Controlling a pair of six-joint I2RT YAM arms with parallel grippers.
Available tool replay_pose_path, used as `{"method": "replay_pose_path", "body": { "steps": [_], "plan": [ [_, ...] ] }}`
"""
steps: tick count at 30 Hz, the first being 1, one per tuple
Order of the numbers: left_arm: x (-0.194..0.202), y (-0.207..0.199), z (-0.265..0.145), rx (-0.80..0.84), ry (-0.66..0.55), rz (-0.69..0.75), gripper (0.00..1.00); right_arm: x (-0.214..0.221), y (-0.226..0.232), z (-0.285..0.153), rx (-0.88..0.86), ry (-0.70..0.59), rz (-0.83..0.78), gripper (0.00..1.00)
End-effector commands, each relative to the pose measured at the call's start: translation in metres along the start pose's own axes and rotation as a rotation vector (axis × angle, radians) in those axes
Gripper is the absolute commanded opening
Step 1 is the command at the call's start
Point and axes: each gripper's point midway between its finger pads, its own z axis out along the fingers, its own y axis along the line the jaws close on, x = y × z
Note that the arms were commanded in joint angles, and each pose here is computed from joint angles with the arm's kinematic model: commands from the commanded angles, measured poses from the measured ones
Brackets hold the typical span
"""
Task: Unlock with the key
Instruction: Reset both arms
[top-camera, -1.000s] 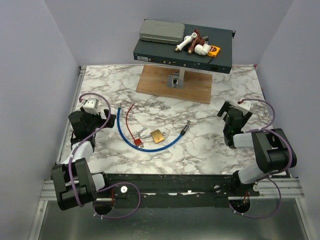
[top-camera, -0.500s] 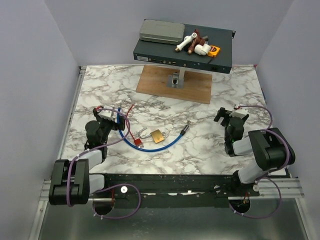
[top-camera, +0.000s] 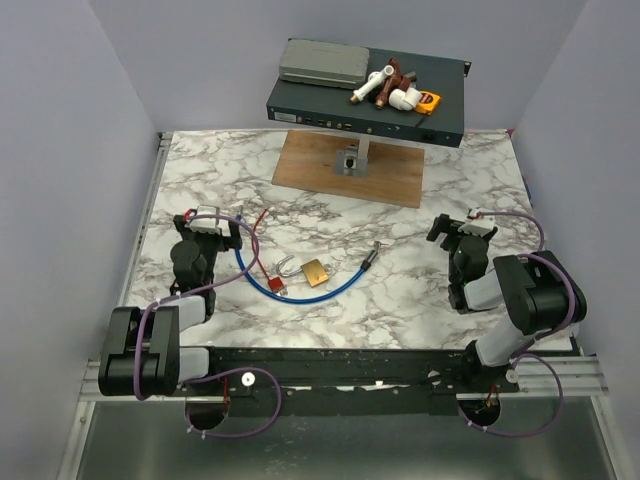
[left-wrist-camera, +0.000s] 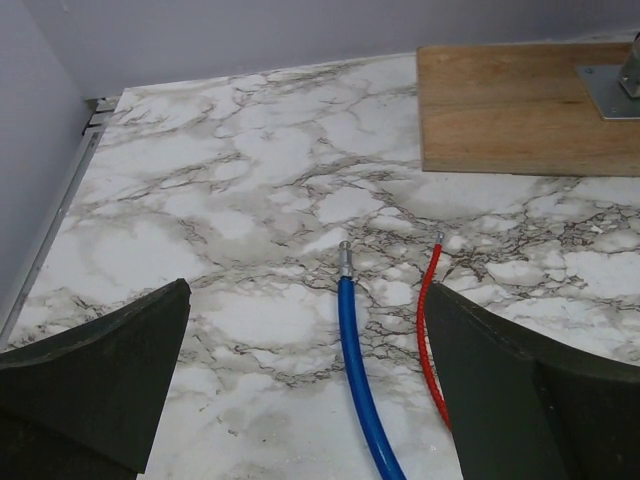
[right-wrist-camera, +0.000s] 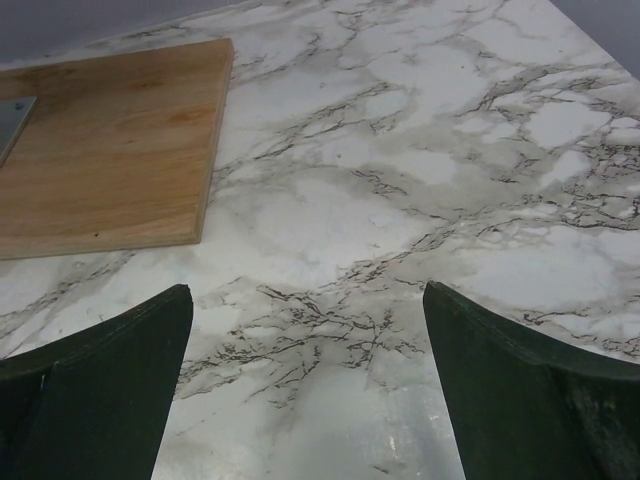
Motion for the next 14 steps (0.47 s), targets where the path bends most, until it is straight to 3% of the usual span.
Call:
{"method": "replay_pose_path", "body": {
  "steps": [1,14],
  "plan": [
    [-0.0109,0.0096,0.0043,-0.058,-0.029,-0.007,0.98,-0.0093,0.0015,-0.0010,-0.016,-0.046,0.004,1.00],
    [-0.0114,0.0099,0.0045,-0.066,-0.034,-0.036,0.98,-0.0097,0.0016,-0.0010,-0.017,-0.047,0.003,1.00]
  ]
}}
